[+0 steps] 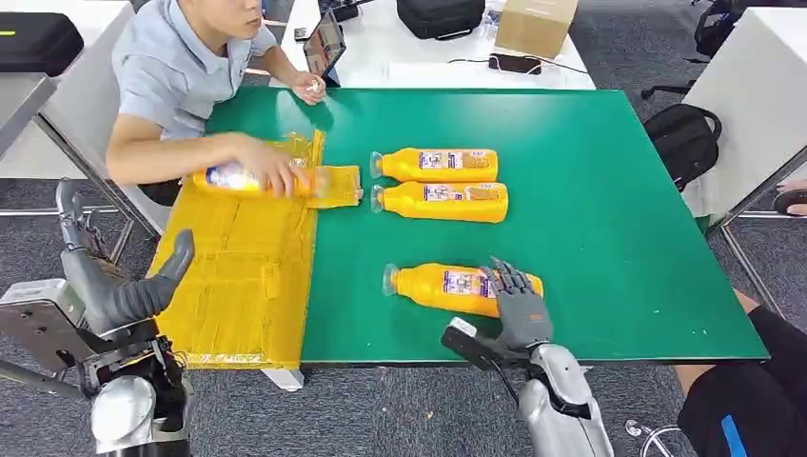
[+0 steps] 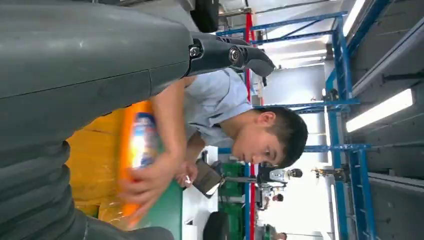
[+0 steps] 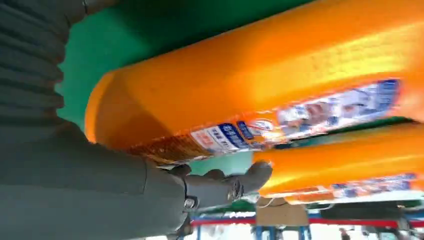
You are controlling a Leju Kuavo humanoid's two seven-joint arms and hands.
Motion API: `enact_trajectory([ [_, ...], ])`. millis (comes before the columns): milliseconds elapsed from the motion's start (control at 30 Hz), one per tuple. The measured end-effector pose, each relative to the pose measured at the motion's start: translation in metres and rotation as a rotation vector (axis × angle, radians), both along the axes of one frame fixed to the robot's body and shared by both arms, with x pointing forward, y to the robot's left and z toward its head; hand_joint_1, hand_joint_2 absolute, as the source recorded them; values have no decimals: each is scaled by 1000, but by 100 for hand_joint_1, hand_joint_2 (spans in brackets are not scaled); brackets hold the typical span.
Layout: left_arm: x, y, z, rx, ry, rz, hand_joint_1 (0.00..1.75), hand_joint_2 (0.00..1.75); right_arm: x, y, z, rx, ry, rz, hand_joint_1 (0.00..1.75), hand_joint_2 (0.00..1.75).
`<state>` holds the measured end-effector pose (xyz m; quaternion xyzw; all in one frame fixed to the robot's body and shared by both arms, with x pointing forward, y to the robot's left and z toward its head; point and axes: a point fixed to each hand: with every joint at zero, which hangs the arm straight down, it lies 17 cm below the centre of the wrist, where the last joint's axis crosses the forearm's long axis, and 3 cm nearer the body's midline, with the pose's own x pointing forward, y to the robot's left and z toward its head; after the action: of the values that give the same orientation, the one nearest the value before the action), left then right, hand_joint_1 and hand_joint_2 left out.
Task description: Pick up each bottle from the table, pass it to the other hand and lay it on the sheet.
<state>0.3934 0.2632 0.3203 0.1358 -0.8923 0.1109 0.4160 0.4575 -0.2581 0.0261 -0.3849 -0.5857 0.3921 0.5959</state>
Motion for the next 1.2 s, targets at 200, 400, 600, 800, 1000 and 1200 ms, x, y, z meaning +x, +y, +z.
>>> enact_trajectory([
  [200, 5, -5, -7, -29, 24, -47, 0, 175, 9, -14, -3, -90, 15, -43, 0, 175],
  [400, 11, -13, -23, -71, 60, -112, 0, 175, 13, -20, -9, -143, 34, -55, 0, 175],
  [600, 15, -17, -32, -53, 87, -109, 0, 175, 20, -23, -19, -121, 75, -62, 0, 175],
  [800, 19, -19, -40, -56, 116, -115, 0, 175, 22, -24, -32, -89, 117, -59, 133, 175],
  [1000, 19, -19, -40, -56, 116, -115, 0, 175, 22, -24, -32, -89, 117, -59, 133, 175],
  [1200, 21, -20, -44, -56, 128, -117, 0, 175, 18, -27, -46, -71, 160, -64, 173, 175],
])
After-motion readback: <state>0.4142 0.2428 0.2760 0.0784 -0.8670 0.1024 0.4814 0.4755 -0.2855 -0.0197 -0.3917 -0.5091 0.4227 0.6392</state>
